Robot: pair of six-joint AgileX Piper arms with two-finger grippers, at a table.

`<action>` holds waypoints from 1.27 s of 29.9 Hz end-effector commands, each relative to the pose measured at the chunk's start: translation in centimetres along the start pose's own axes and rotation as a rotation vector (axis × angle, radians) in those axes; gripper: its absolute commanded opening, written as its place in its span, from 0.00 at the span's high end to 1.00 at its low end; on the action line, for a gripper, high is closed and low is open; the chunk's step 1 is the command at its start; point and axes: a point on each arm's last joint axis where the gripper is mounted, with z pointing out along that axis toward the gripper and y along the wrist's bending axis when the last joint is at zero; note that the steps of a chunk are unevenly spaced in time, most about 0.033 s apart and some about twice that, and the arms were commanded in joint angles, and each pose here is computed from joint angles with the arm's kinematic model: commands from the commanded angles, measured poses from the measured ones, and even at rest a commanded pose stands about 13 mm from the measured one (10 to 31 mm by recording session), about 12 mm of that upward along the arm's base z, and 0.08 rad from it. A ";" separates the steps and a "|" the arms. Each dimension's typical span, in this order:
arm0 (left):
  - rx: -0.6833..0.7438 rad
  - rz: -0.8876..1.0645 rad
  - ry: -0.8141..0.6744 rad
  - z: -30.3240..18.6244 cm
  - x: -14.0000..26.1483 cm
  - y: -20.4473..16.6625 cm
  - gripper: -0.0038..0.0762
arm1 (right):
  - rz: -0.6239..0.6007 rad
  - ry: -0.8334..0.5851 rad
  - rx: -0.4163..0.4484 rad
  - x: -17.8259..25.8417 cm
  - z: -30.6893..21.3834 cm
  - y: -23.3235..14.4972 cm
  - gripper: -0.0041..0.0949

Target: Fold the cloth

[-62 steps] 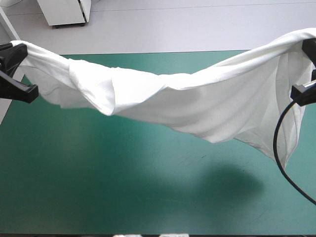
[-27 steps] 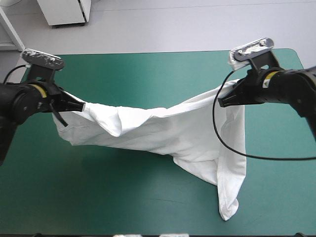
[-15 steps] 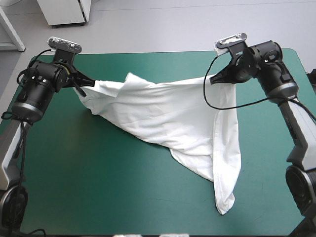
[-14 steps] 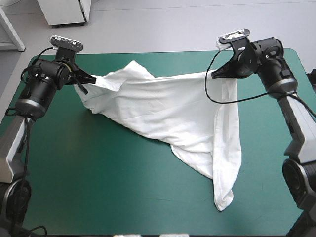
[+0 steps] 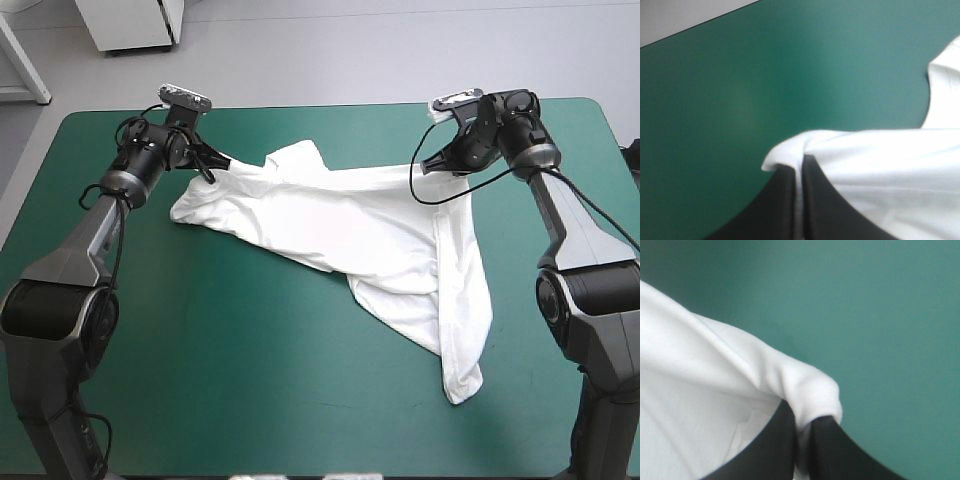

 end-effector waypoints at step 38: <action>0.013 0.132 0.180 -13.7 3.1 2.8 0.44 | 0.153 -0.134 -0.284 7.6 -14.7 -3.4 0.35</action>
